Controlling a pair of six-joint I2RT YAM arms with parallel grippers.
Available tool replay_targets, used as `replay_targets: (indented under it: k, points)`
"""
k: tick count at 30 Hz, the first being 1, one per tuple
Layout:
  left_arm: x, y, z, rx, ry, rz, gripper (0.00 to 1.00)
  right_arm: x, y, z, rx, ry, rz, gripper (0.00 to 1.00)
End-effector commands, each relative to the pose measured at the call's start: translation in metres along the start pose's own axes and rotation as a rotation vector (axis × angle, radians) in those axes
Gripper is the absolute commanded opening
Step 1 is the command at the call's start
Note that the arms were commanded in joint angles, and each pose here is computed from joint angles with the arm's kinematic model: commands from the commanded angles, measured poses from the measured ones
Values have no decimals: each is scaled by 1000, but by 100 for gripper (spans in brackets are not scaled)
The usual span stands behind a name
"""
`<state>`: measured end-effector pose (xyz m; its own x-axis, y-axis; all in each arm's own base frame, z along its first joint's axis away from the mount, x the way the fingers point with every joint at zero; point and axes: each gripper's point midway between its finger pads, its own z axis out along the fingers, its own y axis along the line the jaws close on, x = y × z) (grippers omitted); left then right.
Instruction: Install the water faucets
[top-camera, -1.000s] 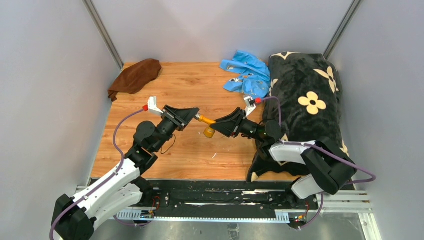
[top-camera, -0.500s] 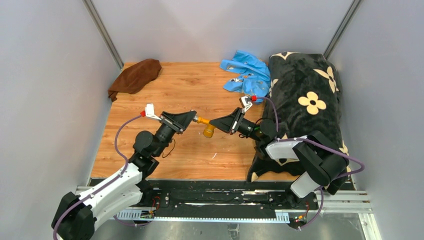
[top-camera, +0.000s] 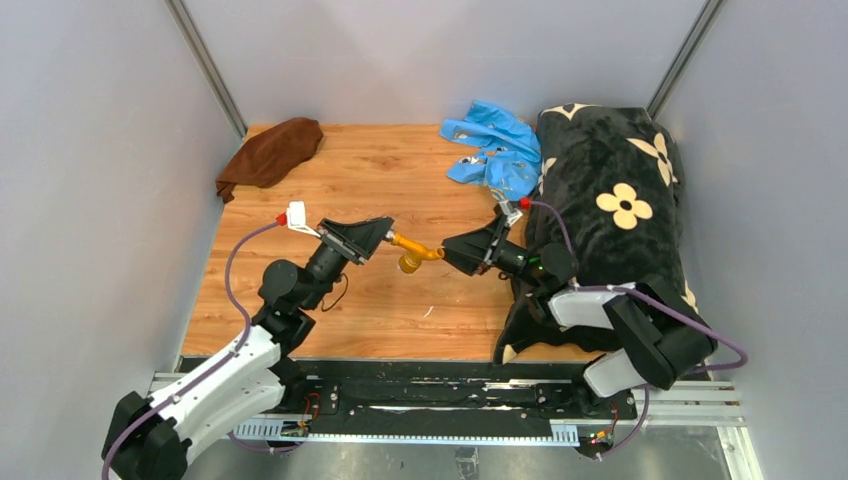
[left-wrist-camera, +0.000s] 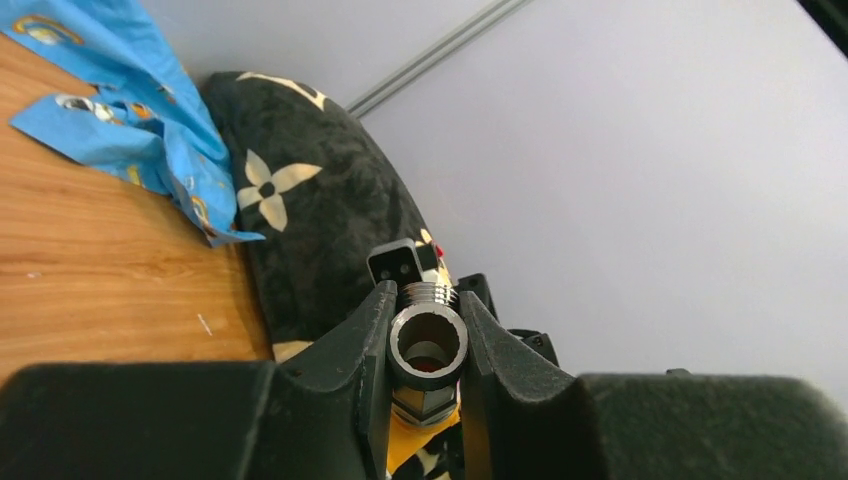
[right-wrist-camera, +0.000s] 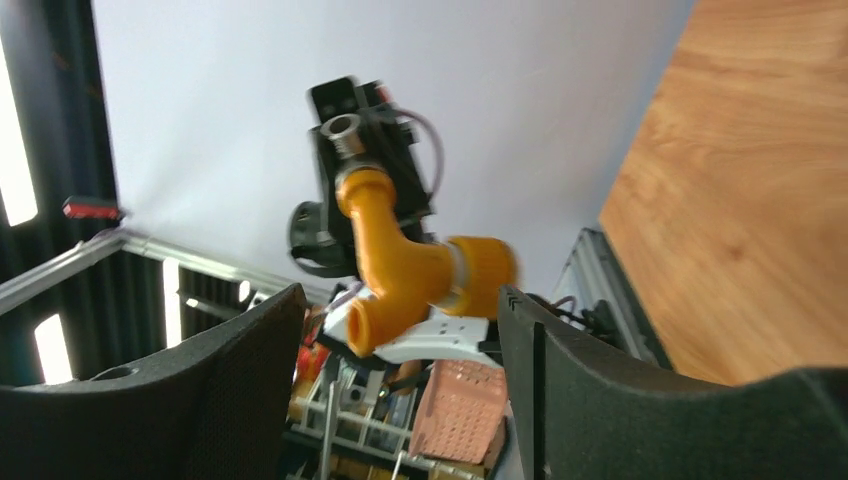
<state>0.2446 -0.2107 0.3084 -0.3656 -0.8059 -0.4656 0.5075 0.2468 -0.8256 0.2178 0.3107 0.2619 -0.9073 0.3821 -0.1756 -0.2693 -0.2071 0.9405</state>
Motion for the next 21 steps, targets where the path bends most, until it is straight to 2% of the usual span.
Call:
replay_targets:
  k: [1,4,6,9,12,17,21]
  points:
    - [-19,-22,4,-32,4,149,0,-13,-14,-34,92,-33,-76,70]
    - [-22,-8,2,-166,53,221,0,-14,-24,-44,220,-6,-184,71]
    - [-19,3,2,-257,115,273,0,-16,-36,-55,386,8,-288,72]
    - [-6,22,8,-371,242,322,0,-33,-32,-81,639,11,-612,75]
    - [19,41,21,-420,392,332,0,-53,-15,-108,787,-37,-817,77]
    - [82,67,48,-409,695,219,0,-75,6,-146,950,-132,-1007,80]
    - [120,101,63,-445,849,149,0,-83,16,-174,1049,-205,-1078,86]
